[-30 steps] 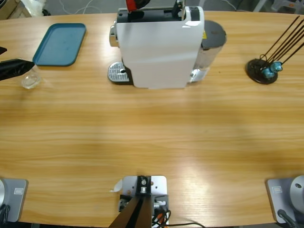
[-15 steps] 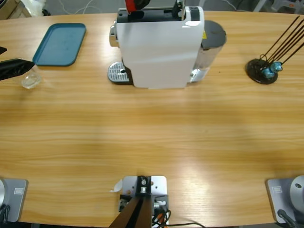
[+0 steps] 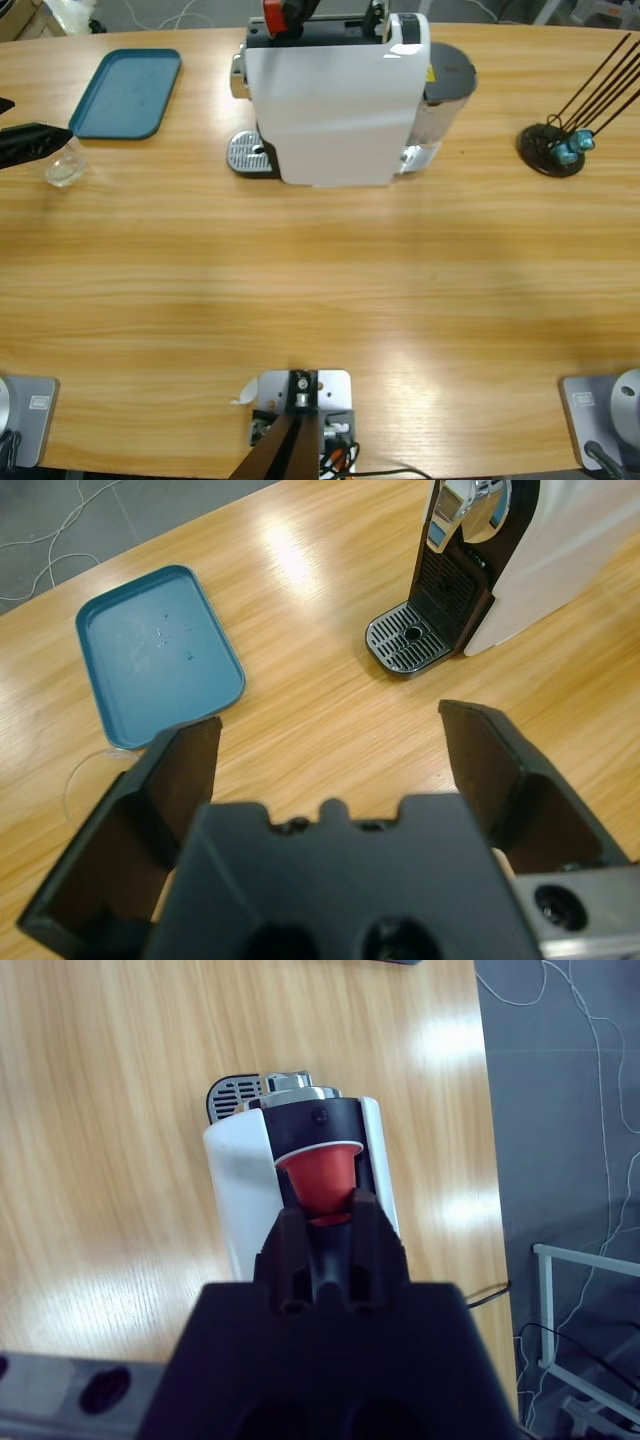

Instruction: Pour coffee

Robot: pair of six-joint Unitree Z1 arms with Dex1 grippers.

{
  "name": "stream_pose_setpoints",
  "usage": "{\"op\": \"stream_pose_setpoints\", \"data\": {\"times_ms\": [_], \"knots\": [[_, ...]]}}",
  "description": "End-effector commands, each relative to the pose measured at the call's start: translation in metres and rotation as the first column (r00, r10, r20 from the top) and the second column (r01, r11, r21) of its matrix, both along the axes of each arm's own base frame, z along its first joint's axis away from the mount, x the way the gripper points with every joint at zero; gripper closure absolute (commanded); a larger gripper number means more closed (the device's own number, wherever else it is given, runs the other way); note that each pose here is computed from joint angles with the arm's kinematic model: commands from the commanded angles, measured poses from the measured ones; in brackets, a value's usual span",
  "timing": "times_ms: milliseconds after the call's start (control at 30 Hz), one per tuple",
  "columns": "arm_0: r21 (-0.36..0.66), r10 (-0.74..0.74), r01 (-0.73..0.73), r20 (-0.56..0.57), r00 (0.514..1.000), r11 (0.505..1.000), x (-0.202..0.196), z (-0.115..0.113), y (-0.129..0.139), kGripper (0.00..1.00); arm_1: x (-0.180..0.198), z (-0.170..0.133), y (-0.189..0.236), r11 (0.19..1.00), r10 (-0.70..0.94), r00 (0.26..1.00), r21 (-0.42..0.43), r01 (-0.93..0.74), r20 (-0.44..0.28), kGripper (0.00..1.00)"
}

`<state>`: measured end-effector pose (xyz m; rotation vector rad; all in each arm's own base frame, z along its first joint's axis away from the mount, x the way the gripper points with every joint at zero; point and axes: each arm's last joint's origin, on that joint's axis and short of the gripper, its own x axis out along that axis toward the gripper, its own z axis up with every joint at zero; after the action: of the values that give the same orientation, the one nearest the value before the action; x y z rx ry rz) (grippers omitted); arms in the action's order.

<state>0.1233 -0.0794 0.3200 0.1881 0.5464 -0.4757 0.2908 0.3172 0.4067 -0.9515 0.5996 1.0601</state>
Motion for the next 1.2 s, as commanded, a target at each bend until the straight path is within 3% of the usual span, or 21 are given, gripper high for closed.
{"op": "stream_pose_setpoints", "data": {"times_ms": [33,333,367,400,433,467,500,933,1200], "knots": [[0.041,-0.015,0.016,-0.042,0.999,0.999,0.002,-0.015,-0.003,0.055,0.016,-0.042,0.014,0.998,-0.002,0.996,-0.058,-0.003,-0.084,1.000],[0.041,-0.015,0.016,-0.042,0.999,0.999,0.002,-0.015,-0.003,0.055,0.017,-0.043,0.015,0.998,-0.002,0.996,-0.059,-0.003,-0.085,1.000],[0.041,-0.015,0.016,-0.042,0.999,0.999,0.002,-0.015,-0.003,0.055,0.017,-0.043,0.015,0.998,-0.002,0.996,-0.059,-0.003,-0.086,0.939],[0.041,-0.015,0.016,-0.042,0.999,0.999,0.002,-0.015,-0.003,0.055,0.016,-0.043,0.014,0.998,-0.002,0.996,-0.061,-0.003,-0.087,0.521],[0.042,-0.014,0.016,-0.043,0.999,0.999,0.002,-0.016,-0.003,0.055,0.016,-0.043,0.014,0.998,-0.002,0.996,-0.062,-0.004,-0.092,0.218],[0.042,-0.014,0.016,-0.043,0.999,0.999,0.002,-0.016,-0.003,0.055,0.016,-0.043,0.014,0.998,-0.002,0.995,-0.062,-0.004,-0.098,0.031],[0.042,-0.014,0.016,-0.043,0.999,0.999,0.002,-0.016,-0.003,0.055,0.016,-0.043,0.014,0.998,0.001,0.995,-0.061,-0.007,-0.103,0.000],[0.044,-0.016,0.018,-0.047,0.999,0.999,0.002,-0.016,-0.003,0.055,0.014,-0.031,0.011,0.999,-0.016,0.996,-0.042,0.013,-0.084,0.000],[0.048,-0.026,0.029,-0.059,0.998,0.998,0.005,-0.019,-0.007,0.055,-0.028,0.034,0.005,1.000,-0.013,0.999,-0.005,0.014,0.033,0.030]]}}
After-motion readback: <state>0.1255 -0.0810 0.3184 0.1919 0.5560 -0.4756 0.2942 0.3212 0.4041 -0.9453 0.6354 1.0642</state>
